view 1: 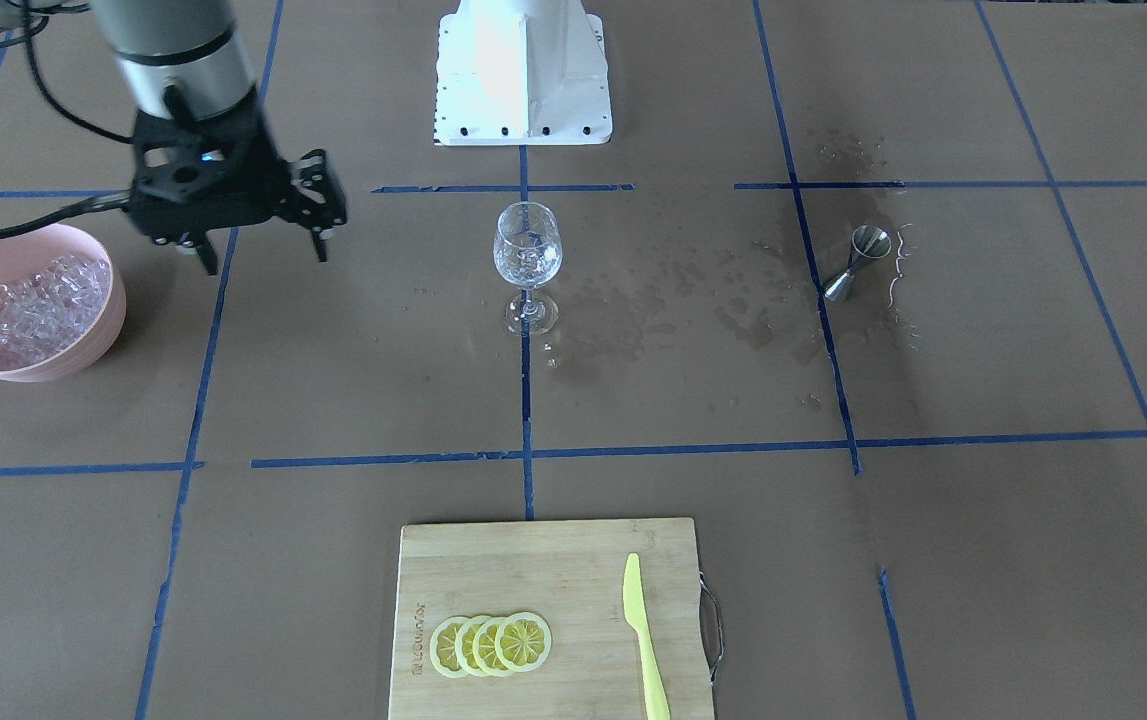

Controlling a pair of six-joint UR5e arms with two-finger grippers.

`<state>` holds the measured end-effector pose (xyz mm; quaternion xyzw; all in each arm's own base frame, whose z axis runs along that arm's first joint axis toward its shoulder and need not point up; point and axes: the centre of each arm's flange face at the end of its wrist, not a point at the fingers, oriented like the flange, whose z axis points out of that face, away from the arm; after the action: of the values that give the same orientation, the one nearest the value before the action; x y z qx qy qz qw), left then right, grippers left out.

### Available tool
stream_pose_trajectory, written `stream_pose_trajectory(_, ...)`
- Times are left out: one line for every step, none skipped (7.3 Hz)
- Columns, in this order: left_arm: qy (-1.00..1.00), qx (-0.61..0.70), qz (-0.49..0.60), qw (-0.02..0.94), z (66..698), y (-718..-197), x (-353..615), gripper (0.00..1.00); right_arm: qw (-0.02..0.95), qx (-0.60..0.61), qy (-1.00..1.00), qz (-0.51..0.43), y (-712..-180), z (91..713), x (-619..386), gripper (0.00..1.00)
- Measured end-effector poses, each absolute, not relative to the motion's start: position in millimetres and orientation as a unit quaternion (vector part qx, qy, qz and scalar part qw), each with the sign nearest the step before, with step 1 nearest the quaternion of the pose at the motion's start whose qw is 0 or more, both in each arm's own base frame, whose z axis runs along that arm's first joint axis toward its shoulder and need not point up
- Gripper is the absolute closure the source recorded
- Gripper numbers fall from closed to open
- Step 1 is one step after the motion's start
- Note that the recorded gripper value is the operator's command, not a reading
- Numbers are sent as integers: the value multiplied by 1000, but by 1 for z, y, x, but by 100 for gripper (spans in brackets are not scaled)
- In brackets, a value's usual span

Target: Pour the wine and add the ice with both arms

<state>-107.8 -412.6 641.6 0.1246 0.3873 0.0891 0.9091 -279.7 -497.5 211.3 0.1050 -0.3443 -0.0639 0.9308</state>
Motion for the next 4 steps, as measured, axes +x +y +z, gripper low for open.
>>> stream_pose_trajectory(388, 123, 88, 909, 643, -411, -108, 0, 930, 106, -340, -87, -517, 265, -235, 0)
stream_pose_trajectory(388, 120, 87, 909, 645, -410, -108, 0, 930, 104, -337, -106, -536, 320, -190, 0)
stream_pose_trajectory(391, 114, 84, 910, 650, -406, -107, 0, 933, 93, -326, -119, -552, 379, -143, 0)
stream_pose_trajectory(395, 102, 77, 910, 657, -399, -106, 0, 938, 75, -314, -125, -563, 438, -94, 0)
